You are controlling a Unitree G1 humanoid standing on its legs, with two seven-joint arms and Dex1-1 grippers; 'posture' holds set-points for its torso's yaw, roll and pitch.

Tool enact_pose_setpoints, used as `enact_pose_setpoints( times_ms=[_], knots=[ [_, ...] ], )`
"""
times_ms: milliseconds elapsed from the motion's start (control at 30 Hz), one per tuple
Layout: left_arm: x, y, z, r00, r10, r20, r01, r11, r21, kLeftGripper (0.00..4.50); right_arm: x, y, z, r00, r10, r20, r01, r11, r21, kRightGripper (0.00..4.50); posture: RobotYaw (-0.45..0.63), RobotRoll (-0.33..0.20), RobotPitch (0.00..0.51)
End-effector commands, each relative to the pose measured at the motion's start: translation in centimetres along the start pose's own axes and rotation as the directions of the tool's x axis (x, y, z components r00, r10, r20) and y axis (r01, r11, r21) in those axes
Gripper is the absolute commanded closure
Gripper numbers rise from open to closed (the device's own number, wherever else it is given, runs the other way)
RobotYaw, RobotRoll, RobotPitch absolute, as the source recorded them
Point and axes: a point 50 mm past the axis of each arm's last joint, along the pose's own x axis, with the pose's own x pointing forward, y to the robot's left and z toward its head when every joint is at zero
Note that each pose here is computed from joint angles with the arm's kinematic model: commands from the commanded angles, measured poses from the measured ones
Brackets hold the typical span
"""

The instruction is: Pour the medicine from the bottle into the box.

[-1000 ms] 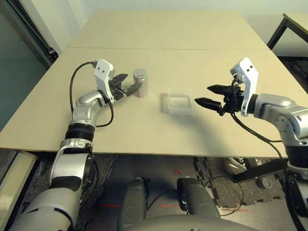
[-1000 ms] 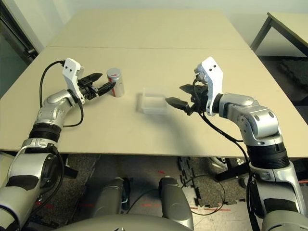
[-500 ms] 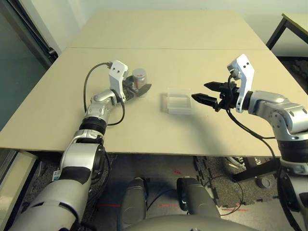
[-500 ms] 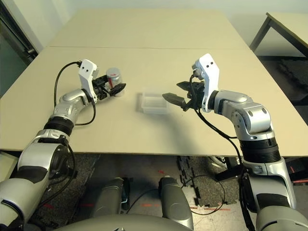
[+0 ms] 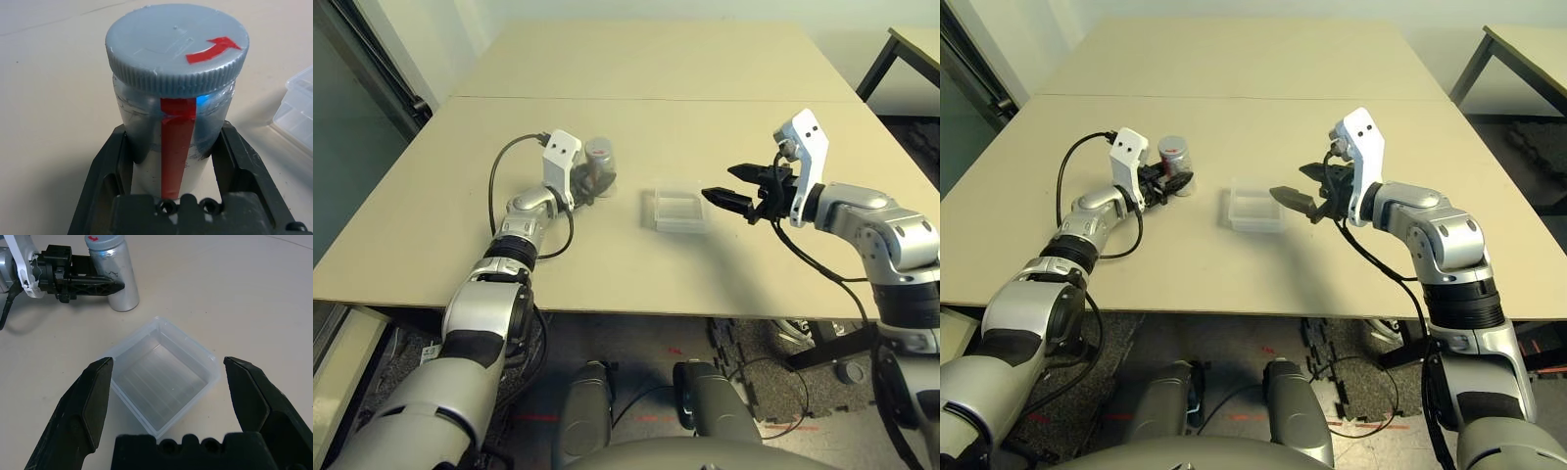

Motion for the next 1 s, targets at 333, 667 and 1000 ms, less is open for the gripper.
enact_pose_setpoints(
  times_ms=[333,667,1000],
  knots=[
    [-1.2,-1.0,5.0,0.939,-0.33,0.096,0.322,0.942,0.091,2.06,0.3,1.5,3.7,0.992,0.074,0.105,-0.073,0.997,-0.015,0.0,-0.05,0.0,0.085],
    [-3.8,-3.9,5.6,0.799,-0.601,-0.012,0.6,0.796,0.083,2.06,0.8,4.2,8.2,0.961,0.236,0.142,-0.224,0.97,-0.099,0.0,-0.03,0.0,0.067],
    [-3.2,-5.1,6.0,0.738,-0.674,-0.041,0.674,0.731,0.11,2.06,2.1,6.4,7.8,0.926,0.375,0.035,-0.369,0.922,-0.117,0.0,-0.05,0.0,0.06]
  ],
)
